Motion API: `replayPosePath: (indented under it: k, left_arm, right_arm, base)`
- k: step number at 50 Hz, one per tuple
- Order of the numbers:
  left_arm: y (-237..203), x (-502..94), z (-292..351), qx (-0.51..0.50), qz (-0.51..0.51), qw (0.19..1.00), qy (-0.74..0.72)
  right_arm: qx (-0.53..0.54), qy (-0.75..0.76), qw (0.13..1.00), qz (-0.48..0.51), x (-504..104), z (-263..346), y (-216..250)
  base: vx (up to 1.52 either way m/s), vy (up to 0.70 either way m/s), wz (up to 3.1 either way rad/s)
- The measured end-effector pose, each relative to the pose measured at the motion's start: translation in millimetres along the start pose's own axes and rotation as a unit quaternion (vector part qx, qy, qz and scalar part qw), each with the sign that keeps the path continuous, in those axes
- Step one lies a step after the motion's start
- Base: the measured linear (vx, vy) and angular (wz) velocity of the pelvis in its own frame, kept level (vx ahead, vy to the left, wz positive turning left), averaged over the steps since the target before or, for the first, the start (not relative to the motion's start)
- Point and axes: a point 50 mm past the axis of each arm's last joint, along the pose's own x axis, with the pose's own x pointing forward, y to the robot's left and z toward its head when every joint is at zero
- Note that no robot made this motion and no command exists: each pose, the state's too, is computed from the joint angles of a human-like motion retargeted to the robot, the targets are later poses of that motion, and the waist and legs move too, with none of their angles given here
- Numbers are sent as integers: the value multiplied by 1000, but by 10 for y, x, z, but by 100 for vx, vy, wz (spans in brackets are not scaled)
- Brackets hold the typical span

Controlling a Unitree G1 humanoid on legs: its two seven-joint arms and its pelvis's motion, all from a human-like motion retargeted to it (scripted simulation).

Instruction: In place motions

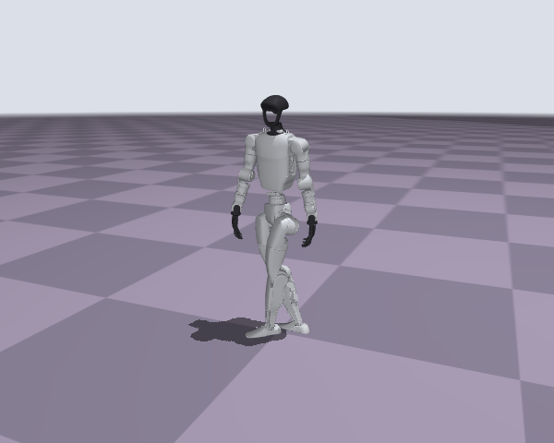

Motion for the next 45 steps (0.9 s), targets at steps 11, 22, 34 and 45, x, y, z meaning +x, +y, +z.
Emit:
replayPosePath:
  k: [11,22,34,45]
  left_arm:
    - [91,-35,88,53,19,998,6]
    - [171,-36,-111,78,24,996,40]
    - [88,-55,298,221,60,973,14]
    - [11,-12,-14,182,39,981,56]
  right_arm:
    - [58,96,994,4,-20,-455,61]
    - [58,127,990,4,-43,-659,116]
    - [243,266,930,69,-302,-1580,849]
    - [174,208,957,108,-169,-1260,945]
  base:
    - [14,-14,-149]
    - [3,-22,-232]
    - [0,-3,-107]
    - [2,-4,55]
